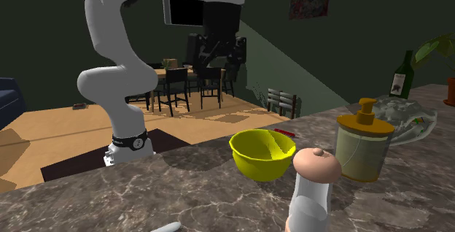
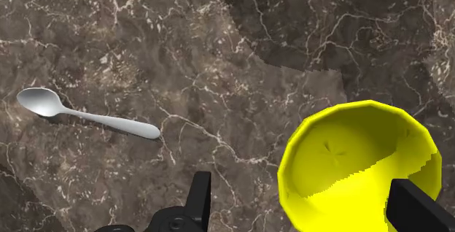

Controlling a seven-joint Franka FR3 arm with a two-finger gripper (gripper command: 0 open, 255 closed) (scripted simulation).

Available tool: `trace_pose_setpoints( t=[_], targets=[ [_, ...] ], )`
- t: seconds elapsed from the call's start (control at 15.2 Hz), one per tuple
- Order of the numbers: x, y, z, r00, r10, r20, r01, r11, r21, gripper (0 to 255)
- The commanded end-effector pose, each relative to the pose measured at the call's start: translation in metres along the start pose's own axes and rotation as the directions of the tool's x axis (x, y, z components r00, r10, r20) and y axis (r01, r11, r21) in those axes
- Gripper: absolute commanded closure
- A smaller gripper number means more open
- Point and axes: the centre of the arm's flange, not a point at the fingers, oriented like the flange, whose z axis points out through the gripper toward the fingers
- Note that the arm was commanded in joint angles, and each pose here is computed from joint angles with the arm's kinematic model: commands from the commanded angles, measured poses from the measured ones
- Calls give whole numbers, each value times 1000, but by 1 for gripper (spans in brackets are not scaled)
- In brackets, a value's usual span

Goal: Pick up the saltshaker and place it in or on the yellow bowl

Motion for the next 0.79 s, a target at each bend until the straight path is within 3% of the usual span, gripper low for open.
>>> trace_pose_setpoints(
  t=[0.0, 0.73],
  targets=[
    [26, -3, 5, 1000, 11, -1, -11, 1000, -14, 0],
    [169, -20, 29, 998, 67, -5, -68, 994, -87, 0]
  ],
)
